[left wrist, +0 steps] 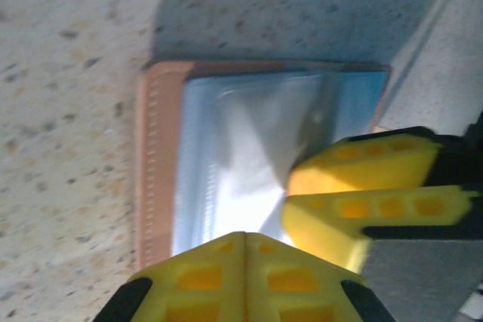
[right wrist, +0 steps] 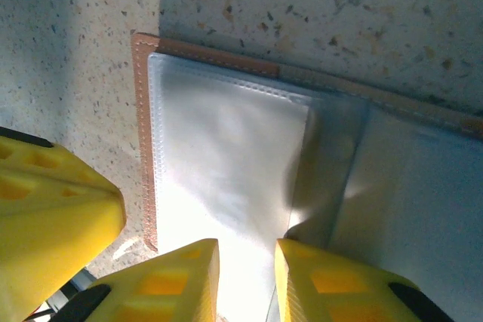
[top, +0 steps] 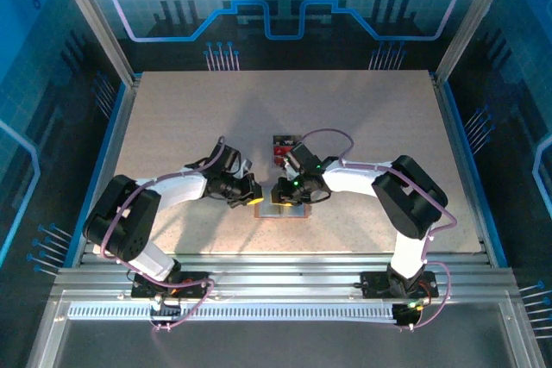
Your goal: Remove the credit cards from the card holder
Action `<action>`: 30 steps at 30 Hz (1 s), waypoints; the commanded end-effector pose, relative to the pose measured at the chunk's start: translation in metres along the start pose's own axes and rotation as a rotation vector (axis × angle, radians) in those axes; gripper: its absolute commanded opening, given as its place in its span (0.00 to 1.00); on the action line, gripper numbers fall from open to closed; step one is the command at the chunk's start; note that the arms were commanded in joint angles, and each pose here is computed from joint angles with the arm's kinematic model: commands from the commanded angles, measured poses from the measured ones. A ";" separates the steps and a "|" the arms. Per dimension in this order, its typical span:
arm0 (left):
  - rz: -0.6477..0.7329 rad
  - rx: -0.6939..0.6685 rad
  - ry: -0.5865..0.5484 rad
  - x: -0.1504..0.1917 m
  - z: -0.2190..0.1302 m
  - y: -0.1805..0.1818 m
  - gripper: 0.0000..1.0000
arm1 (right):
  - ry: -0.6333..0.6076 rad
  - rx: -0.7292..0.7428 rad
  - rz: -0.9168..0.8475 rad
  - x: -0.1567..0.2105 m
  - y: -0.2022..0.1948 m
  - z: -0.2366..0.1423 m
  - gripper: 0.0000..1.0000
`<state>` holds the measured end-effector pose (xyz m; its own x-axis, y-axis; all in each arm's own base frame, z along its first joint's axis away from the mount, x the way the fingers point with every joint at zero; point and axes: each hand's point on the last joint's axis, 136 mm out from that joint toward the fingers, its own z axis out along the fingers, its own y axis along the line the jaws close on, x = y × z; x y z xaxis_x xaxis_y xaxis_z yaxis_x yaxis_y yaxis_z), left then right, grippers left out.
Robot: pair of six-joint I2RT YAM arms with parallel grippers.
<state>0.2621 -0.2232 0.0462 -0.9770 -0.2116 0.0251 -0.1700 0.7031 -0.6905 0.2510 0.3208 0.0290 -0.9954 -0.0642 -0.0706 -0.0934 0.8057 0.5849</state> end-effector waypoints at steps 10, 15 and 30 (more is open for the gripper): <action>-0.024 -0.075 0.038 0.009 0.010 0.021 0.02 | -0.017 -0.041 0.014 -0.003 0.008 -0.010 0.25; -0.015 -0.095 0.038 0.010 0.008 0.026 0.02 | -0.009 -0.102 0.000 -0.005 0.027 -0.004 0.25; -0.021 -0.121 0.053 0.015 0.013 0.037 0.01 | 0.049 -0.013 0.007 0.003 0.008 0.014 0.25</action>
<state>0.2533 -0.2147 0.0238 -0.9749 -0.2146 0.0597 -0.2033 0.7479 -0.6319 0.2521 0.3442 0.0289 -0.9964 -0.0756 -0.0388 -0.0827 0.7570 0.6482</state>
